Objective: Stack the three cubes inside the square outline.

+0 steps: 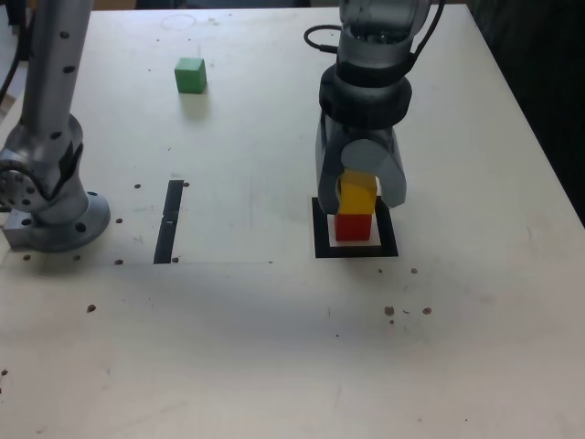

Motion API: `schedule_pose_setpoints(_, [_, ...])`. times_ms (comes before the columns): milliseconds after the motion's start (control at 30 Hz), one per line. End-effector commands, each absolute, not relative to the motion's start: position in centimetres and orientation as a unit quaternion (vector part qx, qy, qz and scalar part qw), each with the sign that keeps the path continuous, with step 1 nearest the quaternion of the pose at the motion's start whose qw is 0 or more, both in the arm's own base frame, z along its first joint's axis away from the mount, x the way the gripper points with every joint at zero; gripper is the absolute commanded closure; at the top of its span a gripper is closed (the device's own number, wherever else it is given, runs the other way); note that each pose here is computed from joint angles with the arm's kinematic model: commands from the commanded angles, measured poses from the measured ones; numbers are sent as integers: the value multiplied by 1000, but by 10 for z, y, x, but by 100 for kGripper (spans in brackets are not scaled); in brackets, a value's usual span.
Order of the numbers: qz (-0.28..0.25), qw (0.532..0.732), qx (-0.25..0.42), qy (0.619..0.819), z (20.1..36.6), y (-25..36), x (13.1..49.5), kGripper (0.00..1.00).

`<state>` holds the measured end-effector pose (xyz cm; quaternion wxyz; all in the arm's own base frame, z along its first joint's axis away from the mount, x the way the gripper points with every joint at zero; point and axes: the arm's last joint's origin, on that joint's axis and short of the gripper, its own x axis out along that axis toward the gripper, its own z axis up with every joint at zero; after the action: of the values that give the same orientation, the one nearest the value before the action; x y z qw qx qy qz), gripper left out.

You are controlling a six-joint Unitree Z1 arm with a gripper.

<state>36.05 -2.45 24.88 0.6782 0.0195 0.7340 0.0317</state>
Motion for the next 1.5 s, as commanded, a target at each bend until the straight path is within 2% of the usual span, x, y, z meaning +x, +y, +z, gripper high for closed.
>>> schedule_pose_setpoints(0, [32, 675, 19, 737, 249, -24, 360, 10])
schedule_pose_setpoints(133, [35, 671, 19, 740, 253, -23, 355, 2])
schedule_pose_setpoints(267, [40, 676, 21, 735, 264, -22, 349, 1])
schedule_pose_setpoints(567, [78, 688, 30, 721, 319, 27, 303, 1])
schedule_pose_setpoints(767, [109, 687, 31, 718, 340, 82, 259, 1])
schedule_pose_setpoints(967, [129, 667, 35, 733, 342, 131, 228, 1])
schedule_pose_setpoints(1233, [123, 640, 34, 758, 341, 184, 192, 1])
schedule_pose_setpoints(1467, [109, 598, 29, 793, 323, 226, 165, 1])
